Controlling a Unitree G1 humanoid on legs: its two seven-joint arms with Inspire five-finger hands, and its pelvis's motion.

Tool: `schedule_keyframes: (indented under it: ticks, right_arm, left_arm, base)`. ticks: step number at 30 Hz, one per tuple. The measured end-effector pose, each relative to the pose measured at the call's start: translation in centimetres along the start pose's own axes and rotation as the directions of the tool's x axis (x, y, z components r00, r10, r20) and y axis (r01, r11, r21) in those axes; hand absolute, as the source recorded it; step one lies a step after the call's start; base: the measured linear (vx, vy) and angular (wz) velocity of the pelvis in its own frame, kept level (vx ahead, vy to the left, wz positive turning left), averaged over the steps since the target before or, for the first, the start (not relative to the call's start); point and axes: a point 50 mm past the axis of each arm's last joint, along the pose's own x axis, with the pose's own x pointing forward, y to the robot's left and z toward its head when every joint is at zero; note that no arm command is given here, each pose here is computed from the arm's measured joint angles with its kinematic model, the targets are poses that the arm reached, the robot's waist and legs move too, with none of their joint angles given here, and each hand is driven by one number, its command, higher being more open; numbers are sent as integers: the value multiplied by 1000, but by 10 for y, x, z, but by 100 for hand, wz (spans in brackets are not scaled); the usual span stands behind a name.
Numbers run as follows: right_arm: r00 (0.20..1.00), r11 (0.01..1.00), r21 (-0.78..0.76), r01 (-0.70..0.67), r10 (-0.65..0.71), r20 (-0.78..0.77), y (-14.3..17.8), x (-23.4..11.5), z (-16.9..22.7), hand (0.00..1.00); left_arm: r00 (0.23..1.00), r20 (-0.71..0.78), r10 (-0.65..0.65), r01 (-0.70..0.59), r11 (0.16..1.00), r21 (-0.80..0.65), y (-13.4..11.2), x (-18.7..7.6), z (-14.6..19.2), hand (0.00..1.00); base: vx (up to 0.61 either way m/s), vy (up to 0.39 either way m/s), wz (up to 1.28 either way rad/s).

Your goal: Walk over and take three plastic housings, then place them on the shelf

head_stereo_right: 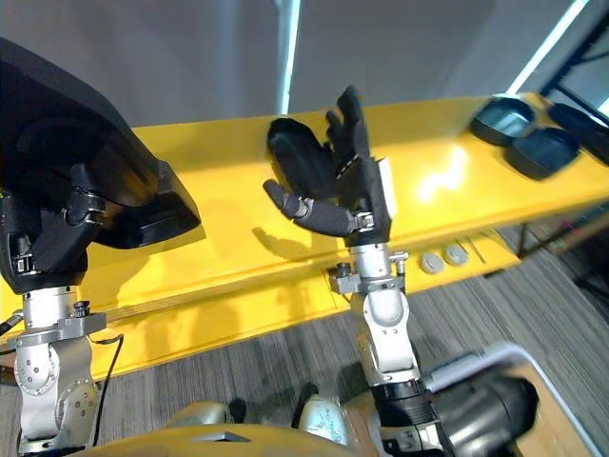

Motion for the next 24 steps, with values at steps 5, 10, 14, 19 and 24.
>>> schedule_keyframes:
  ticks: [5,10,14,19,24]
  right_arm:
    - [990,988,-71,137,-138,-14,-28,-7,3,100]
    - [982,979,-79,186,-183,44,-34,-10,16,100]
    - [982,979,-74,188,-185,41,-33,-16,18,100]
    - [974,974,-32,224,-223,43,-36,-26,24,100]
    - [946,946,-37,322,-319,60,-55,-30,26,100]
  left_arm:
    - [993,-62,-104,101,993,-58,-18,-3,-12,0]
    - [990,-69,-119,115,992,-57,-19,-3,-13,0]
    - [988,-86,-130,125,990,-62,-22,-4,-14,0]
    - [985,-71,-155,152,988,-40,-28,-3,-10,0]
    - [974,-54,-221,218,974,-56,-41,-2,-8,0]
  base:
    - [222,-22,75]
    - [148,29,17]
    - [68,24,7]
    - [22,17,9]
    - [1,97,7]
